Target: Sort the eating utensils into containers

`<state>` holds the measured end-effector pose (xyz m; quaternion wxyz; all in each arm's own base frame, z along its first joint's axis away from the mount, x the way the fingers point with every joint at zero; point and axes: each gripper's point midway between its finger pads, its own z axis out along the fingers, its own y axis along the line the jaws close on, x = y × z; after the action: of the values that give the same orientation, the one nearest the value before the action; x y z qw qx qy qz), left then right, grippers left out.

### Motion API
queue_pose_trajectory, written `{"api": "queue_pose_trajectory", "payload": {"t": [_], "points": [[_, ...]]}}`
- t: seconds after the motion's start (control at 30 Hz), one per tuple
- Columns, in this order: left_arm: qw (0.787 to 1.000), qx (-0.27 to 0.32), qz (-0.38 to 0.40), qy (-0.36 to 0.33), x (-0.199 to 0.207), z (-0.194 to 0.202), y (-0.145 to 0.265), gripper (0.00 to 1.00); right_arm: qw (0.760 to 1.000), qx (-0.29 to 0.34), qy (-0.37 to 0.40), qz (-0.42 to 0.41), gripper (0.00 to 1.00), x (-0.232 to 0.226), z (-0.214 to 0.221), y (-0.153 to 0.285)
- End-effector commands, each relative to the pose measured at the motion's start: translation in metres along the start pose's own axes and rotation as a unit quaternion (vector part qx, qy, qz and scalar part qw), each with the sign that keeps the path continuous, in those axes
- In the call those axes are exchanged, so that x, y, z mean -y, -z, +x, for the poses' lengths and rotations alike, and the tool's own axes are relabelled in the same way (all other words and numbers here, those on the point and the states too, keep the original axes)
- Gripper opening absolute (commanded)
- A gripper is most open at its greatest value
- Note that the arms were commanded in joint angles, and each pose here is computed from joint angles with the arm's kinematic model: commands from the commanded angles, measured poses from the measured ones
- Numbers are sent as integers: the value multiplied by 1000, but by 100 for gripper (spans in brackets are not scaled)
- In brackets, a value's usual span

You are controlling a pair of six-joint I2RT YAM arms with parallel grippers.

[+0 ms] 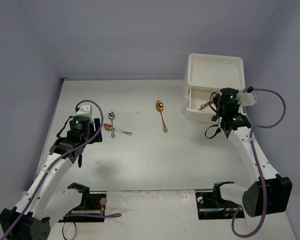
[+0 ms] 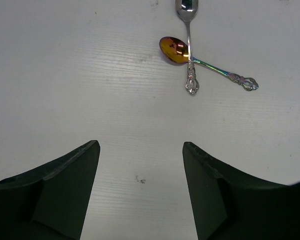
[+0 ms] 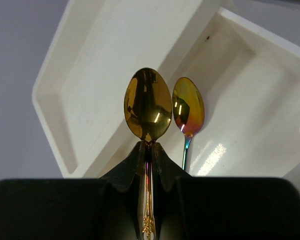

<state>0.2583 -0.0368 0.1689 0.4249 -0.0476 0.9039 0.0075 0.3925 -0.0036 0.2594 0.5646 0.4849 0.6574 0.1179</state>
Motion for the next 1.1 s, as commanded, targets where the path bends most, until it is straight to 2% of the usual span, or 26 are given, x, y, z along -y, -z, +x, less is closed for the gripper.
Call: {"api": "queue_pose_trajectory", "payload": {"t": [0.0, 0.07, 0.13, 0.27, 0.37, 0.4, 0.43, 0.47, 0.6, 0.7, 0.8, 1.07], "points": [[1000, 23, 4, 12, 2, -15, 0, 64, 999, 1, -37, -16, 14, -21, 0, -15], [1000, 23, 4, 12, 2, -15, 1, 64, 999, -5, -20, -28, 29, -31, -1, -16], [1000, 24, 4, 13, 2, -15, 1, 64, 999, -5, 10, -46, 39, -44, -7, -13], [1000, 24, 4, 13, 3, -16, 1, 64, 990, -9, 104, -98, 50, -72, -13, -2], [1000, 22, 5, 12, 3, -15, 0, 65, 952, -17, 256, -167, 50, -101, 5, 19], [1000, 21, 5, 12, 3, -15, -1, 64, 937, -20, 291, -191, 50, -111, 13, 27], [1000, 21, 5, 12, 3, -15, -1, 64, 933, -23, 302, -196, 50, -113, 18, 28], [1000, 19, 6, 11, 4, -15, -1, 64, 903, -31, 358, -236, 50, -130, 37, 41], [1000, 15, 8, 10, 5, -14, -3, 64, 832, -54, 447, -324, 50, -165, 90, 74], [1000, 15, 7, 10, 4, -14, -3, 64, 797, -81, 494, -338, 51, -166, 140, 78], [1000, 16, 5, 9, 3, -14, -3, 64, 781, -122, 510, -340, 51, -158, 188, 72], [1000, 17, 4, 7, 3, -14, -2, 64, 777, -220, 511, -293, 49, -116, 284, 34]]}}
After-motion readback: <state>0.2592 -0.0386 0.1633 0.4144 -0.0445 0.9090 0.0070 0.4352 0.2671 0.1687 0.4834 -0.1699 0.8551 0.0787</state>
